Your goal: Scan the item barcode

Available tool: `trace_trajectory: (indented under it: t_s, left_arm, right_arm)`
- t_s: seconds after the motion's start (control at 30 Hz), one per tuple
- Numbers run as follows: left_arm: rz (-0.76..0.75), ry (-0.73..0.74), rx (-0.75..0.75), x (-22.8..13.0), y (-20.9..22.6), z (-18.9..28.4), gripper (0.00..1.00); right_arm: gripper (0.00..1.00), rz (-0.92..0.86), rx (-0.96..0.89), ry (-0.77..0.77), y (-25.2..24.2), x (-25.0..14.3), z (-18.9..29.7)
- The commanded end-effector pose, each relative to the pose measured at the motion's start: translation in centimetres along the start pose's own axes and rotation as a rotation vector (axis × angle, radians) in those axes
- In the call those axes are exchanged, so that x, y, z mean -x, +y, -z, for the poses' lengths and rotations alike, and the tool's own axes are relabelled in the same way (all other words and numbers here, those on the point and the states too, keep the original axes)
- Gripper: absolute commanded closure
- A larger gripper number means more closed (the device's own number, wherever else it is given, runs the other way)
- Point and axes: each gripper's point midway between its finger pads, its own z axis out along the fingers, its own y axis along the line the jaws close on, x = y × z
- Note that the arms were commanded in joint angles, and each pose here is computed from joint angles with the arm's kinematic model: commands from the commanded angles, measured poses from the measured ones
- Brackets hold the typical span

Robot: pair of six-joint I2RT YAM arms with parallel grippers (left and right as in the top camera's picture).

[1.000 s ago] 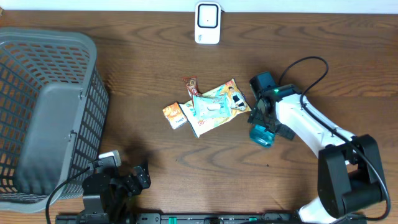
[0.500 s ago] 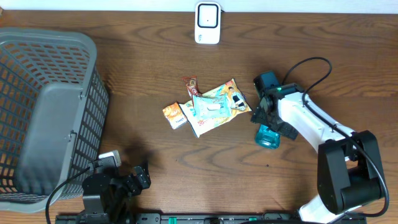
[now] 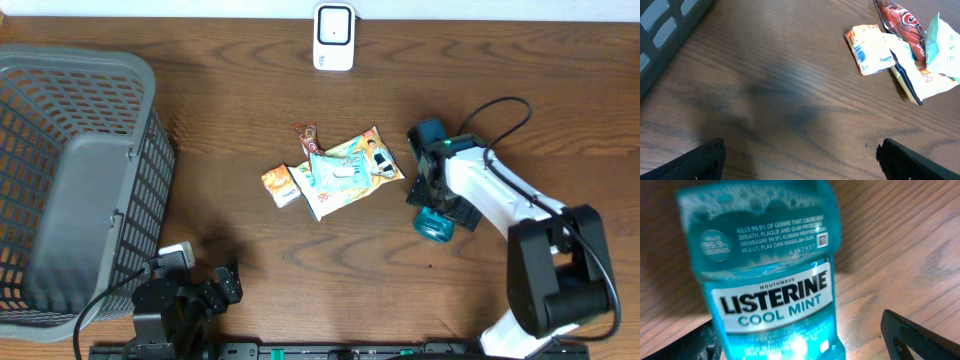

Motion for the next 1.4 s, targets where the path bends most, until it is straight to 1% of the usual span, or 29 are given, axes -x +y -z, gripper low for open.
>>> trace_trajectory:
  t_s: [0.0,0.13,0.2,0.23,0.3,0.4,0.5,0.57,0.63,0.7,0.73,0.87,0.9,0.97,1.07,1.2,1.27,1.37]
  left_arm:
    - [0.001,0.033,0.012,-0.9,0.3,0.0,0.02]
    - [0.001,0.033,0.012,-0.9,0.3,0.0,0.02]
    - [0.001,0.033,0.012,-0.9,0.3,0.0,0.02]
    - [0.001,0.033,0.012,-0.9,0.3,0.0,0.02]
    - [0.001,0.033,0.012,-0.9,0.3,0.0,0.02]
    - [0.001,0.033,0.012,-0.9,0.3,0.0,0.02]
    - [0.001,0.033,0.012,-0.9,0.3,0.0,0.02]
    - [0.001,0.033,0.012,-0.9,0.3,0.0,0.02]
    - [0.001,0.033,0.012,-0.9,0.3,0.0,0.02]
    - [0.001,0.033,0.012,-0.9,0.3,0.0,0.02]
    - [0.001,0.033,0.012,-0.9,0.3,0.0,0.02]
    - [0.001,0.033,0.012,-0.9,0.3,0.0,0.02]
    - [0.001,0.033,0.012,-0.9,0.3,0.0,0.02]
    - [0.001,0.033,0.012,-0.9,0.3,0.0,0.02]
    - [0.001,0.033,0.012,-0.9,0.3,0.0,0.02]
    - [0.001,0.033,0.012,-0.9,0.3,0.0,0.02]
    - [0.001,0.033,0.012,-0.9,0.3,0.0,0.02]
    - [0.001,0.033,0.012,-0.9,0.3,0.0,0.02]
  right_arm:
    - [0.06,-0.033,-0.038,0.022,0.4,-0.4,-1.2]
    - [0.07,-0.022,-0.078,0.091,0.7,-1.9,-3.1]
    - [0.16,-0.016,-0.084,0.135,0.9,-2.8,-3.9]
    - [0.23,-0.015,-0.084,0.151,0.9,-3.1,-4.2]
    - [0.31,-0.017,-0.075,0.173,1.1,-3.4,-4.3]
    - [0.4,-0.006,-0.07,0.174,1.2,-3.4,-4.2]
    - [0.45,0.056,-0.051,0.189,1.5,-3.7,-4.2]
    - [0.5,0.141,0.009,0.215,2.4,-4.0,-4.1]
    - [0.53,0.234,0.095,0.24,3.9,-4.4,-4.0]
    - [0.55,0.323,0.198,0.257,5.6,-4.7,-3.7]
    - [0.58,0.383,0.275,0.266,6.8,-5.0,-3.3]
    - [0.6,0.602,0.575,0.314,10.6,-6.9,-0.7]
    - [0.6,0.666,0.664,0.324,11.5,-7.5,0.3]
    - [0.58,0.761,0.783,0.325,12.5,-8.1,1.9]
    - [0.57,0.817,0.785,0.305,12.4,-8.1,1.8]
    - [0.52,0.906,0.789,0.299,11.8,-8.5,1.8]
    - [0.47,0.929,0.791,0.295,11.6,-8.6,1.7]
    - [0.43,0.927,0.791,0.288,11.8,-8.3,1.9]
